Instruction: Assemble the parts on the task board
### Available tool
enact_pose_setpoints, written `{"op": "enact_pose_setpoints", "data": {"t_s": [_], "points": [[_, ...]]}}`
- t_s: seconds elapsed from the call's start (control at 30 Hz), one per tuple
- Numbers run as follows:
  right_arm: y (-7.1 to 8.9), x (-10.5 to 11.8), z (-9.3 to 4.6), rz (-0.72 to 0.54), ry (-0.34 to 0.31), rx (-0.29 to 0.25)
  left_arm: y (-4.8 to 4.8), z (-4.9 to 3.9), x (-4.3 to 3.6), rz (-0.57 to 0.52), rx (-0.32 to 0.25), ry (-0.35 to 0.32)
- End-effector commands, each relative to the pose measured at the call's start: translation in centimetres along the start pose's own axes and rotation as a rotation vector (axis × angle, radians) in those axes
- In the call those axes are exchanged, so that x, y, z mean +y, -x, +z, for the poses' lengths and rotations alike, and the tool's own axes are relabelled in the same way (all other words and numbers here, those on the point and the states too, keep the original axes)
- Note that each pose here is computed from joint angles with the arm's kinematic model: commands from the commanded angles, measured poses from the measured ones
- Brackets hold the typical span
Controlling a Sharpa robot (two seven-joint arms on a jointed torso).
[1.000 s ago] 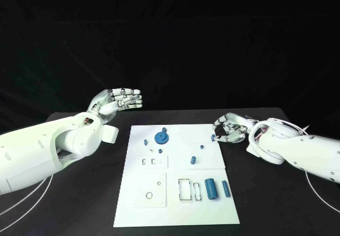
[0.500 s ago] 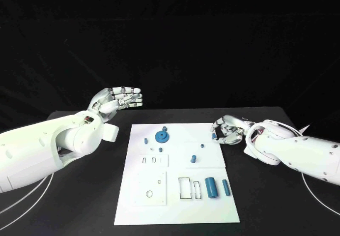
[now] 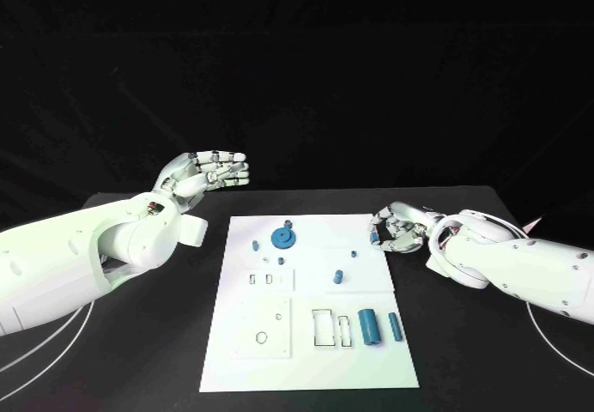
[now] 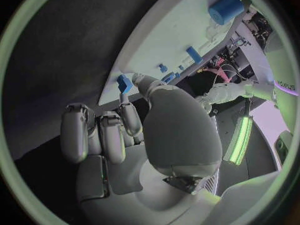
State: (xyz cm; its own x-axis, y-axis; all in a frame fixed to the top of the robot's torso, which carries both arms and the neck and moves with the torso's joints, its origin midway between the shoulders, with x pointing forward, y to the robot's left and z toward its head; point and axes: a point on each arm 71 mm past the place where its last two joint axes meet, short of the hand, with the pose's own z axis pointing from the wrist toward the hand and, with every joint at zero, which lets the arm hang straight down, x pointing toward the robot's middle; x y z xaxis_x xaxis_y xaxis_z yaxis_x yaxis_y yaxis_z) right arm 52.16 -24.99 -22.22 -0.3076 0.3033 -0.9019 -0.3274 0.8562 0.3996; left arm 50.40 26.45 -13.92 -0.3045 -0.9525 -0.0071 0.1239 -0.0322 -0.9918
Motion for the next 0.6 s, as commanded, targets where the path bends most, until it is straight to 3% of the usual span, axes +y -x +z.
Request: {"op": "enact_pose_setpoints", "data": {"t_s": [0.03,0.6], "points": [[-0.1,0.11,0.03,-0.006,0.014,0.007,-0.21,0.05,-0.11,-0.008,0.017,-0.011],[-0.05,0.06,0.16,-0.002,0.012,0.001,-0.14,0.03,-0.11,-0.008,0.016,-0.01]]}}
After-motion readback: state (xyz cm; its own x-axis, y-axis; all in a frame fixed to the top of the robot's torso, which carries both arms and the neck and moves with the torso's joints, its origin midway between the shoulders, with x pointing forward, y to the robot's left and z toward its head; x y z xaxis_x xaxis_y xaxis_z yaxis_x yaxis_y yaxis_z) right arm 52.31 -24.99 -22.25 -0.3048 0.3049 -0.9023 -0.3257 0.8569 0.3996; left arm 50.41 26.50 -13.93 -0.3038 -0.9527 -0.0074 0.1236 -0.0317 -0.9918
